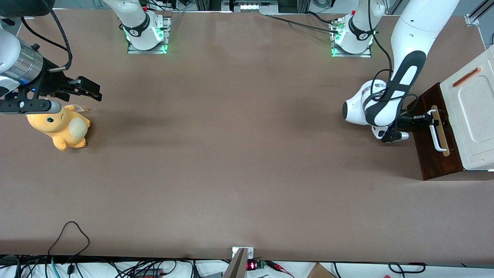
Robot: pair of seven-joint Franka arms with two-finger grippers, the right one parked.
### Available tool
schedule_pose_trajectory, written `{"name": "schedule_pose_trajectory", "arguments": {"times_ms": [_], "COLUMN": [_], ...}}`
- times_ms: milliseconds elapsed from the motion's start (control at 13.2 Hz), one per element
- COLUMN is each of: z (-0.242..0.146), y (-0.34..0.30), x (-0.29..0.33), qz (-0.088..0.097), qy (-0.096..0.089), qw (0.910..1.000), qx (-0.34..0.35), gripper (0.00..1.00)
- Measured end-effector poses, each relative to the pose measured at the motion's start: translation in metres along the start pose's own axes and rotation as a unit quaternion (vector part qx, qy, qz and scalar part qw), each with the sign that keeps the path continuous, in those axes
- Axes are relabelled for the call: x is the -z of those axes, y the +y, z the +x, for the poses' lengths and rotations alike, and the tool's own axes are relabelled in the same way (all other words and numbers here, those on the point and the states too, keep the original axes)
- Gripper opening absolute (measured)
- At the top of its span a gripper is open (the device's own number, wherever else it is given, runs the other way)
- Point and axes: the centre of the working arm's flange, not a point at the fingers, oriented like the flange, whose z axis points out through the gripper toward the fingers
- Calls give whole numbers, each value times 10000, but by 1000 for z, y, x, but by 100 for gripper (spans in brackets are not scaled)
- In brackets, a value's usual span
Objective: Open lower drawer with left arm only
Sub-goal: 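Pull the gripped handle away from the cabinet to slide the drawer out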
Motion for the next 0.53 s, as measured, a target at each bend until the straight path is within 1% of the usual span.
{"name": "schedule_pose_trajectory", "arguments": {"times_ms": [76, 303, 529], "z": [0, 0, 1], "y": [-1, 0, 1], "x": [1, 1, 12], "qz": [12, 13, 10], "qy": [1, 13, 111], "qw": [9999, 9999, 9998], "qx": [109, 150, 170], "gripper": [20, 20, 20]}}
